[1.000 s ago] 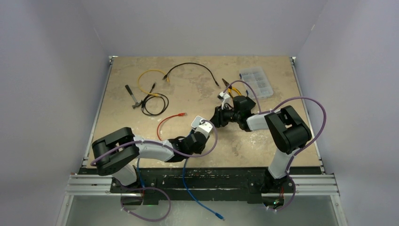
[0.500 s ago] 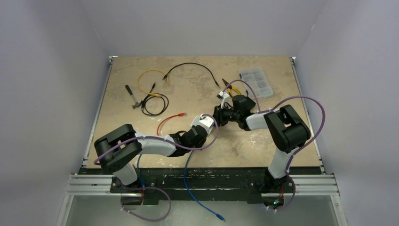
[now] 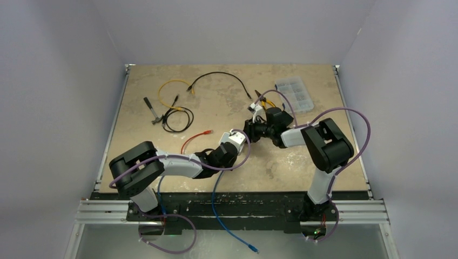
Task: Insert the plug into the switch port
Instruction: Insert the connector into the switch port.
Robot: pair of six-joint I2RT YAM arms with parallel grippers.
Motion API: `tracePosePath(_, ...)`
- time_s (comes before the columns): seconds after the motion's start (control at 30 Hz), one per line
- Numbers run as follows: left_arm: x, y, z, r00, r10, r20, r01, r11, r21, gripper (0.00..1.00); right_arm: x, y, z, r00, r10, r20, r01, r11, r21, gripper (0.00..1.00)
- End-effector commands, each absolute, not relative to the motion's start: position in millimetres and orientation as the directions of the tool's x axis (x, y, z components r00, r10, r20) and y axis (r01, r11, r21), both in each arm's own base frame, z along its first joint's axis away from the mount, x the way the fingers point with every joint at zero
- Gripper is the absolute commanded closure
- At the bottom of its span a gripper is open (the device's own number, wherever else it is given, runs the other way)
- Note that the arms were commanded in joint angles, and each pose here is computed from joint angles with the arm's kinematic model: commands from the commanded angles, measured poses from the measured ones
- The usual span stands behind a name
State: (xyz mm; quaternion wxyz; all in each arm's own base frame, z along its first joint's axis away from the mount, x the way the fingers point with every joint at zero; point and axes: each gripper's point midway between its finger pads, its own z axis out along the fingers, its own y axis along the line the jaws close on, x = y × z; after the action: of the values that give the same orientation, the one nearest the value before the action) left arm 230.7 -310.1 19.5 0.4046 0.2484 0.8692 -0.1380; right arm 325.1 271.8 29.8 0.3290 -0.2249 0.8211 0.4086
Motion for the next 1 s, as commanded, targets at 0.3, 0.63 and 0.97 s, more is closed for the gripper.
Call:
tracePosePath(0.3, 232, -309, 13, -0.569, 0.311, -0.761, 0.544, 0.837, -0.065, 1.0, 324, 278, 13, -0.672, -0.159, -0.723, -0.672, 0.541, 0.505, 0.69)
tracePosePath(0.63, 255, -307, 28, -0.524, 0.247, -0.815, 0.5, 0.864, -0.059, 1.0, 294, 291, 5, -0.721, -0.201, -0.663, -0.669, 0.452, 0.591, 0.87)
tracePosePath(0.97, 287, -280, 53, -0.448, 0.149, -0.882, 0.377, 0.925, -0.035, 1.0, 272, 304, -3, -0.736, -0.273, -0.619, -0.672, 0.397, 0.625, 1.0)
